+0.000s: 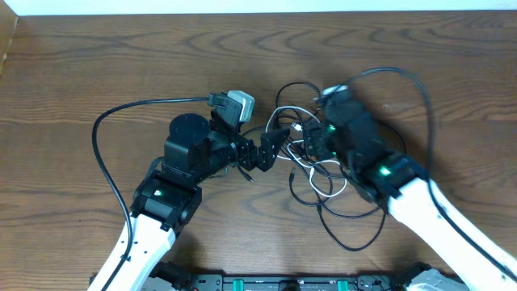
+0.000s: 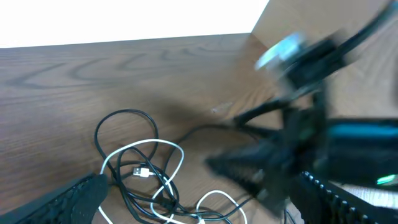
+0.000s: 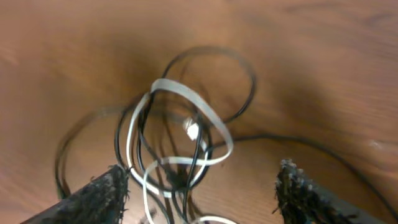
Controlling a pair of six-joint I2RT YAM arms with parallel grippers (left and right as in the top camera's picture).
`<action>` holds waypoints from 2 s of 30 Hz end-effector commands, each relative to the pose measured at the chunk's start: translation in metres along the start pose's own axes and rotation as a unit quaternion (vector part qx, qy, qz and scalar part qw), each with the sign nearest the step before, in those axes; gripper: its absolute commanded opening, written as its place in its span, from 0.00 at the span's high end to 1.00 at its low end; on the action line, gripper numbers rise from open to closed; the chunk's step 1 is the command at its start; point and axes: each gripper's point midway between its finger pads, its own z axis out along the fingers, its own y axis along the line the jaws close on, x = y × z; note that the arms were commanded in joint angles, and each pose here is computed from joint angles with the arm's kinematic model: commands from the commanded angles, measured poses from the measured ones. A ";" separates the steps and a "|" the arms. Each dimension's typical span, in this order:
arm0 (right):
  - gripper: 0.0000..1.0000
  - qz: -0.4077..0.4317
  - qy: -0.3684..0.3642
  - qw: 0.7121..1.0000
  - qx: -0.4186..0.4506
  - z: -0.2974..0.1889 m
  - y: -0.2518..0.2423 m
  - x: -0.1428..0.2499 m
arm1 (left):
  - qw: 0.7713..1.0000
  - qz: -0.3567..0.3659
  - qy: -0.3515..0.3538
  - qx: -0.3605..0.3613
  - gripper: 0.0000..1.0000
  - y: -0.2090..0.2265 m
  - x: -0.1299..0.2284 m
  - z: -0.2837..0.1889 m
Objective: Untangle cables
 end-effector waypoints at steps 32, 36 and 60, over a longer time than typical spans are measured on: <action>0.99 -0.158 0.210 0.948 -0.182 0.091 0.054 0.130 | 0.999 -0.009 -0.005 -0.032 0.02 0.010 -0.004 -0.001; 0.99 -0.156 0.201 0.950 -0.179 0.090 0.052 0.124 | 0.999 -0.010 -0.005 -0.035 0.02 0.011 -0.004 -0.001; 0.99 0.031 -0.284 0.920 -0.270 -0.197 0.051 -0.113 | 0.999 -0.012 0.001 -0.037 0.02 0.012 -0.001 -0.001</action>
